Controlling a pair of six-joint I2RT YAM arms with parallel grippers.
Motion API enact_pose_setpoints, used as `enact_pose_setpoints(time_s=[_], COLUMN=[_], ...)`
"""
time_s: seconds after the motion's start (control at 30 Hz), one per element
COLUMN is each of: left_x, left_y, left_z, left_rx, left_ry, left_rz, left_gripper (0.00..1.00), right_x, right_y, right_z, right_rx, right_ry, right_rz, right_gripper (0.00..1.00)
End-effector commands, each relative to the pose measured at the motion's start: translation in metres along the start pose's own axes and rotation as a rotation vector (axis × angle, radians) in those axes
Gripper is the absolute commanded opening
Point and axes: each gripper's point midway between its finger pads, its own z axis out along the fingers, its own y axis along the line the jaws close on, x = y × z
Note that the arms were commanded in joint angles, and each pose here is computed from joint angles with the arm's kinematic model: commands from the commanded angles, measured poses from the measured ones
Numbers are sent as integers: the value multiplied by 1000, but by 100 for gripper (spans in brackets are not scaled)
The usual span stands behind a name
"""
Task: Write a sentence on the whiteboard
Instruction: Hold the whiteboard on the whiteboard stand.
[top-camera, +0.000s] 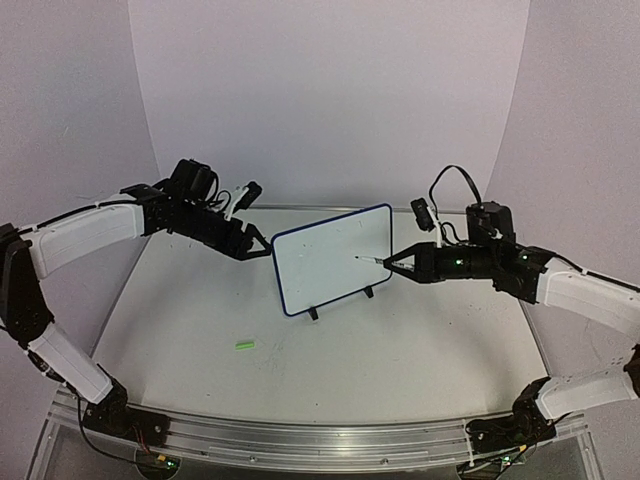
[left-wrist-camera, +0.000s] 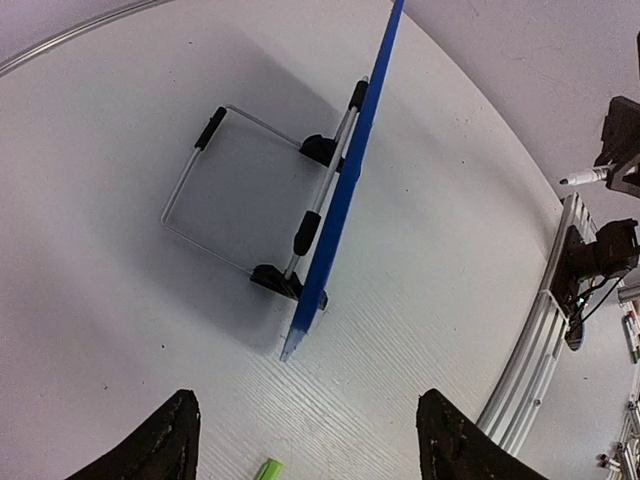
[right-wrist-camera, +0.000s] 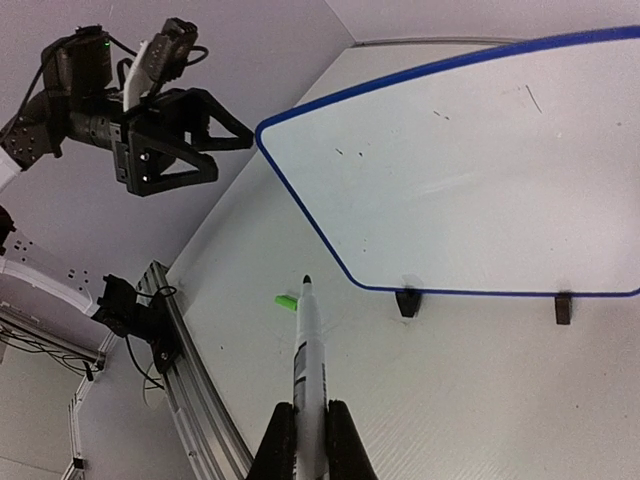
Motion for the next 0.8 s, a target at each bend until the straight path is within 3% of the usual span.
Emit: enact_pose_setpoints(time_s=[0.0, 0.1, 0.33, 0.77], left_x=[-33, -33, -27, -15], left_y=[-2, 1, 5, -5], left_z=[9, 19, 31, 41], left_rx=[27, 34, 40, 73], left_ry=[-57, -41, -21, 13], left_rz=[136, 149, 183, 240], left_gripper=[74, 73, 43, 13], right_x=[-32, -31, -30, -35], right_y=[25, 24, 28, 29], right_z=[7, 17, 39, 79], right_rx=[-88, -87, -82, -110], right_ry=[-72, -61, -36, -5], right_rz=[-106, -115, -173, -209], right_gripper=[0, 0, 0, 0])
